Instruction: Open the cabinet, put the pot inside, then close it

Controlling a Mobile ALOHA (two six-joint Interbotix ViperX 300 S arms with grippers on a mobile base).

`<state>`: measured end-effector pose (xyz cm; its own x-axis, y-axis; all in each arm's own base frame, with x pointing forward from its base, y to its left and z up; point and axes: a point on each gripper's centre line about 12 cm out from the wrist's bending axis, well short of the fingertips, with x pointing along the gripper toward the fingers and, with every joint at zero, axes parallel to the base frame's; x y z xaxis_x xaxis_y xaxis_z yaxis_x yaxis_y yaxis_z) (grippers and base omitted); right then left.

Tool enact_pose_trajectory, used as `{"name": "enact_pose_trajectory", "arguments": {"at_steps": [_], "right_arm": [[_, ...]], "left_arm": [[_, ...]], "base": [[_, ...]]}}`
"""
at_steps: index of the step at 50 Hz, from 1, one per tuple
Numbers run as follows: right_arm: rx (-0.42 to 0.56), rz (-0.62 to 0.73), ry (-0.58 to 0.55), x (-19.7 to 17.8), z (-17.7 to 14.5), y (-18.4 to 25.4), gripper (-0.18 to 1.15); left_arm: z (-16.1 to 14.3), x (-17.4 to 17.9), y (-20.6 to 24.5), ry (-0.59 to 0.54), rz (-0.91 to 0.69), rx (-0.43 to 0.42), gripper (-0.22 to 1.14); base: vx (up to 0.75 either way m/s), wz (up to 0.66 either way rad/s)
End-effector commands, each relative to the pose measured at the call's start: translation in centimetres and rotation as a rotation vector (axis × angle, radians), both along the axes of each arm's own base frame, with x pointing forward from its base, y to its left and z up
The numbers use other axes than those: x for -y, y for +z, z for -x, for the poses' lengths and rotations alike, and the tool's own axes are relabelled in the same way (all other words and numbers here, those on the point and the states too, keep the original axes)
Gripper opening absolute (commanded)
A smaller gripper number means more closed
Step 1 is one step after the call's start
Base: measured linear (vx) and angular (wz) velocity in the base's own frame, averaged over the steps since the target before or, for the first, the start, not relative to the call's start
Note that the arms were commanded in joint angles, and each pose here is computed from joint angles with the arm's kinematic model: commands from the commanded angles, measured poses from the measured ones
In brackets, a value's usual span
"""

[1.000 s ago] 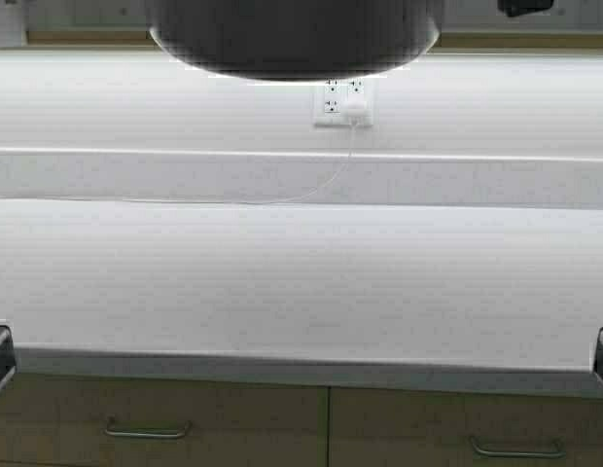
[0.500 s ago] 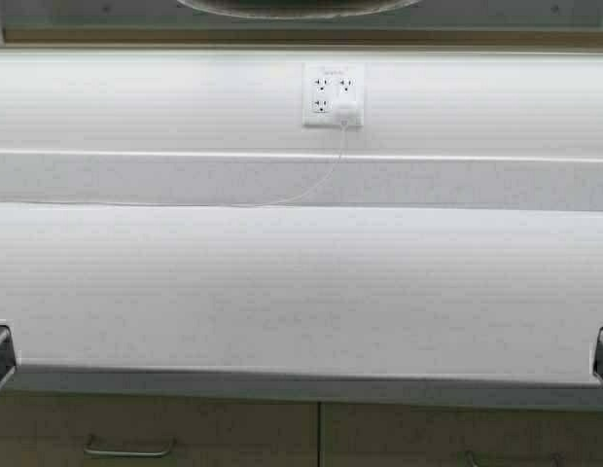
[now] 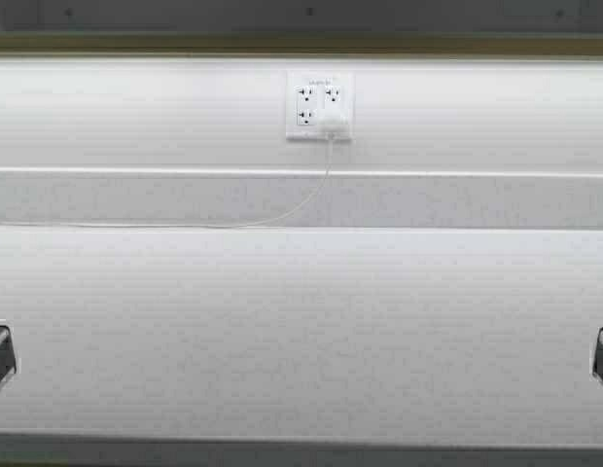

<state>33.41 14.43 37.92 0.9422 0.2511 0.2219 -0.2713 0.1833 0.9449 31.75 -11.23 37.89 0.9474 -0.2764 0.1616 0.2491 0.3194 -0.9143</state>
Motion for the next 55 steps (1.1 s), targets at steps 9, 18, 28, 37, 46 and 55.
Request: {"name": "enact_pose_trajectory", "arguments": {"at_steps": [9, 18, 28, 37, 46, 55], "right_arm": [[0.036, -0.043, 0.038, -2.8, -3.0, 2.4, 0.08], [-0.004, -0.05, 0.023, -2.7, -4.7, 0.8, 0.08], [-0.031, -0.038, 0.013, -2.2, -5.7, -0.6, 0.08], [-0.053, -0.026, 0.014, -2.3, -6.4, -1.8, 0.08], [-0.092, -0.01, 0.016, -2.3, -6.5, -3.5, 0.08], [-0.13, -0.014, 0.009, -2.1, -6.3, -5.0, 0.14]], "left_arm": [[-5.1, 3.7, 2.8, -0.039, 0.018, 0.04, 0.03], [-7.5, 4.7, 2.0, -0.041, 0.03, 0.009, 0.03], [-8.4, 5.0, 0.8, -0.038, 0.022, -0.018, 0.03], [-9.1, 5.3, 0.0, -0.037, 0.016, -0.029, 0.03], [-9.1, 5.3, -0.6, -0.037, 0.015, -0.043, 0.03], [-9.2, 5.2, -1.9, -0.028, 0.018, -0.069, 0.1]], "base": [[0.14, 0.02], [0.09, 0.02], [0.05, 0.01], [0.04, 0.01], [0.04, 0.01], [0.03, 0.01]]}}
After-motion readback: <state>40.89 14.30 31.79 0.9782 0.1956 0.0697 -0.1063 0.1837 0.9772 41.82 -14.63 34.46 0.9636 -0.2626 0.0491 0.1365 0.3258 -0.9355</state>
